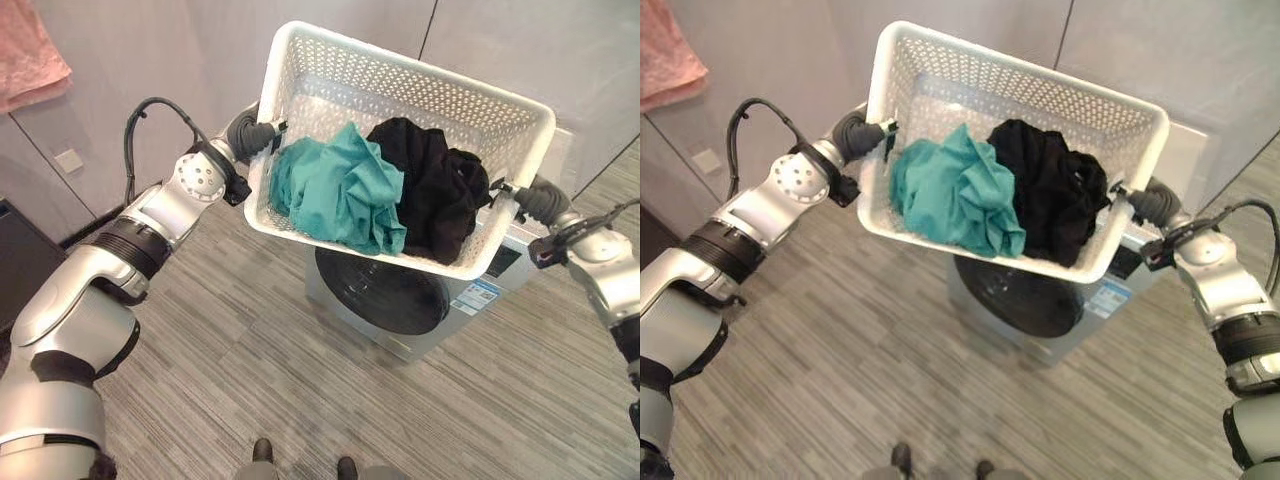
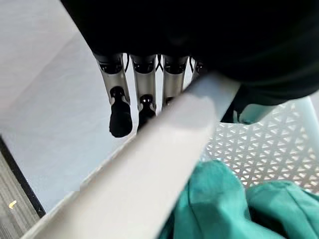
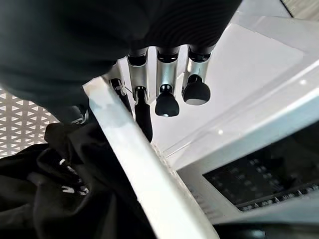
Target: Grab the laundry basket,head to the washer,open it,put in the laundry and shut it.
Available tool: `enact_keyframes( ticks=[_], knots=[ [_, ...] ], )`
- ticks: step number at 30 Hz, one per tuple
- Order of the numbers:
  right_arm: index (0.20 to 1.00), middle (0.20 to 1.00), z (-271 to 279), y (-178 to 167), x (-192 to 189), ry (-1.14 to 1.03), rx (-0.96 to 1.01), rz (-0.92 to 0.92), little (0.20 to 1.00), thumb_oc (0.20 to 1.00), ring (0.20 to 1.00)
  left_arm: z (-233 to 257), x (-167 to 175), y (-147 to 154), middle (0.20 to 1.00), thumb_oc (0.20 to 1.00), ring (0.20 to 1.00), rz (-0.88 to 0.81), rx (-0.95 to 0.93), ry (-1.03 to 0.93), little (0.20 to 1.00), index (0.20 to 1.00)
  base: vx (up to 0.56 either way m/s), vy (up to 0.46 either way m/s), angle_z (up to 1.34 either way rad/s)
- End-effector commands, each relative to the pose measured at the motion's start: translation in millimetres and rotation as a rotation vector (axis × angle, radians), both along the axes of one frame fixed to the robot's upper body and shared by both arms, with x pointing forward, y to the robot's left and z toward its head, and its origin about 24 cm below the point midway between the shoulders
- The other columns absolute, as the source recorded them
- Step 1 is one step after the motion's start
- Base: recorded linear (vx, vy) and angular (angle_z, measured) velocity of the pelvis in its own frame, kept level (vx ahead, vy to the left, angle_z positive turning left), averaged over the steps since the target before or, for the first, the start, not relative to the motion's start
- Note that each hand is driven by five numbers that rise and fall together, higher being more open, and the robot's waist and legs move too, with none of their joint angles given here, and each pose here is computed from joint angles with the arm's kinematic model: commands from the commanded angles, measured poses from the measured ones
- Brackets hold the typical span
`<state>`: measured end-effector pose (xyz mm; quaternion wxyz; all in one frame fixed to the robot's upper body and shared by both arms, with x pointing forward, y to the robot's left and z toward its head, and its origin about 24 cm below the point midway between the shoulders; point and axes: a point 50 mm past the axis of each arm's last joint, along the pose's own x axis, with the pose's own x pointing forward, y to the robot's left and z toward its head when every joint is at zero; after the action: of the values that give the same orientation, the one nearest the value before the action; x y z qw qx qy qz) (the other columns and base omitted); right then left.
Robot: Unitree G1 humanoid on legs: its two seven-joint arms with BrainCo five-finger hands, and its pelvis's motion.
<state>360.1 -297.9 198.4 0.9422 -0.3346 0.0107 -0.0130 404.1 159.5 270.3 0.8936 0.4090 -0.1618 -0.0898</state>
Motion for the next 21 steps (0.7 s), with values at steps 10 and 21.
enact_keyframes(
  ticks=[10, 21],
  knots=[
    [0.2, 0.2, 64.4, -128.7, -52.2, -0.081, -0.117, -0.589, 0.2, 0.2, 0.2, 56.5, -3.3, 10.8, 0.2, 0.2, 0.2, 0.06, 0.022, -0.184, 0.2, 0.2, 0.24, 0.207, -0.15],
    [0.2, 0.2, 81.4, -107.3, -23.8, 0.001, -0.139, -0.602, 0.2, 0.2, 0.2, 70.1, 3.5, 3.8, 0.2, 0.2, 0.2, 0.108, 0.1, -0.201, 0.2, 0.2, 0.15, 0.088, -0.6]
  ],
)
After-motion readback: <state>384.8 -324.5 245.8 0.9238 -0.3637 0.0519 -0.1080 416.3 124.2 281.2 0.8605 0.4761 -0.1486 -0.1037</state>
